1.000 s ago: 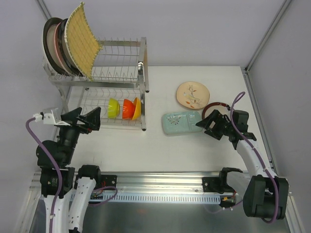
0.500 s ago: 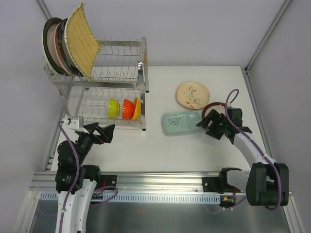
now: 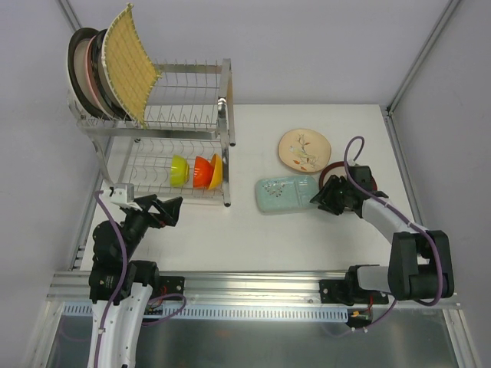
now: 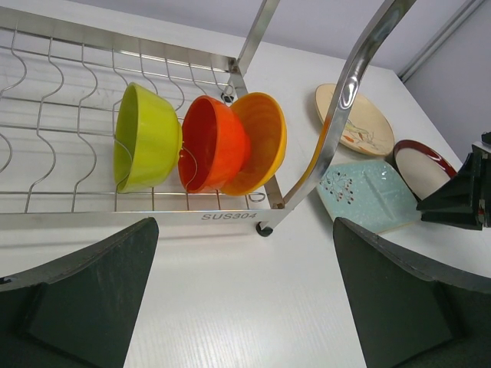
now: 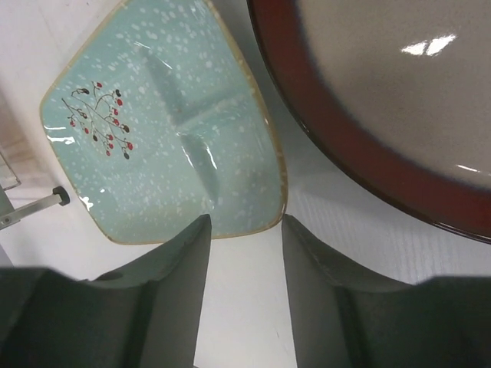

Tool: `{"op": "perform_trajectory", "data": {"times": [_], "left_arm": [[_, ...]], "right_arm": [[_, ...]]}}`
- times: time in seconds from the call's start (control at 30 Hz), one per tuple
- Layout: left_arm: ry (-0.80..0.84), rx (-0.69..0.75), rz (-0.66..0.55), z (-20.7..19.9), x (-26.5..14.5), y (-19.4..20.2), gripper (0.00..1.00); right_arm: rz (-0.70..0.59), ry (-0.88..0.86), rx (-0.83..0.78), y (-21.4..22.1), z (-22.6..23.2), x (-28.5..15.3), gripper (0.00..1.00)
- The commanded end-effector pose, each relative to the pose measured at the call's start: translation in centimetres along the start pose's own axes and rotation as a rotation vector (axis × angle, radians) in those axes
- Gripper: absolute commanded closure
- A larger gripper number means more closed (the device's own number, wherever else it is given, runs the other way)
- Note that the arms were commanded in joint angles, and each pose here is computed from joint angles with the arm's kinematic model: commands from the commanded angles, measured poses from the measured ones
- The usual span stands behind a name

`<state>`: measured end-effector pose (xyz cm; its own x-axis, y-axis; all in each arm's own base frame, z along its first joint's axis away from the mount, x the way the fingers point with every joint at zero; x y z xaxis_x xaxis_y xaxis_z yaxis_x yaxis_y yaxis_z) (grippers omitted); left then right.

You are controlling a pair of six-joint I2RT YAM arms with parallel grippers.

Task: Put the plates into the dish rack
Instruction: Grab a plate with the right arm

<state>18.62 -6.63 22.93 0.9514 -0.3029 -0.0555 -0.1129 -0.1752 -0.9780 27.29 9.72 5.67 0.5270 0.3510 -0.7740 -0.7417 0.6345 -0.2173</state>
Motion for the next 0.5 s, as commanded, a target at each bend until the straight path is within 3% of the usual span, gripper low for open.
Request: {"op": "perform_trajectory", "data": {"times": [0.0, 0.13, 0.33, 0.47], "left_arm": [[0.013, 0.03, -0.028, -0.2, 0.1, -0.7, 0.01], [0.014, 0.029, -0.025, -0.2, 0.1, -0.7, 0.01], [0.017, 0.026, -0.02, -0.2, 0.1, -0.6, 0.01], [0.02, 0.02, -0.015, -0.3, 0.2, -0.5, 0.01]], "right_arm": [[-0.033, -0.027, -0.036, -0.6, 1.2, 0.1, 0.56], [-0.022, -0.024, -0.027, 0.6, 0.7, 0.3, 0.71], [0.009, -0.026, -0.007, 2.3, 0.1, 0.5, 0.81], [0.056, -0.047, 0.01, 4.7, 0.2, 0.0, 0.82]]}}
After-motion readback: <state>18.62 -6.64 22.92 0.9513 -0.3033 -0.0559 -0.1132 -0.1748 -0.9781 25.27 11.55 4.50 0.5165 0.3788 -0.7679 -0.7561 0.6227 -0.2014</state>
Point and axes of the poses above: each gripper's point midway between its finger pads, its own x axis out along the fingers, its own z axis along the line the jaws close on, y = z × x, the point moved 1 cm from there along -x, back along the fingers, and after that the axes turned 11 degrees about x, right-handed, at the moved point
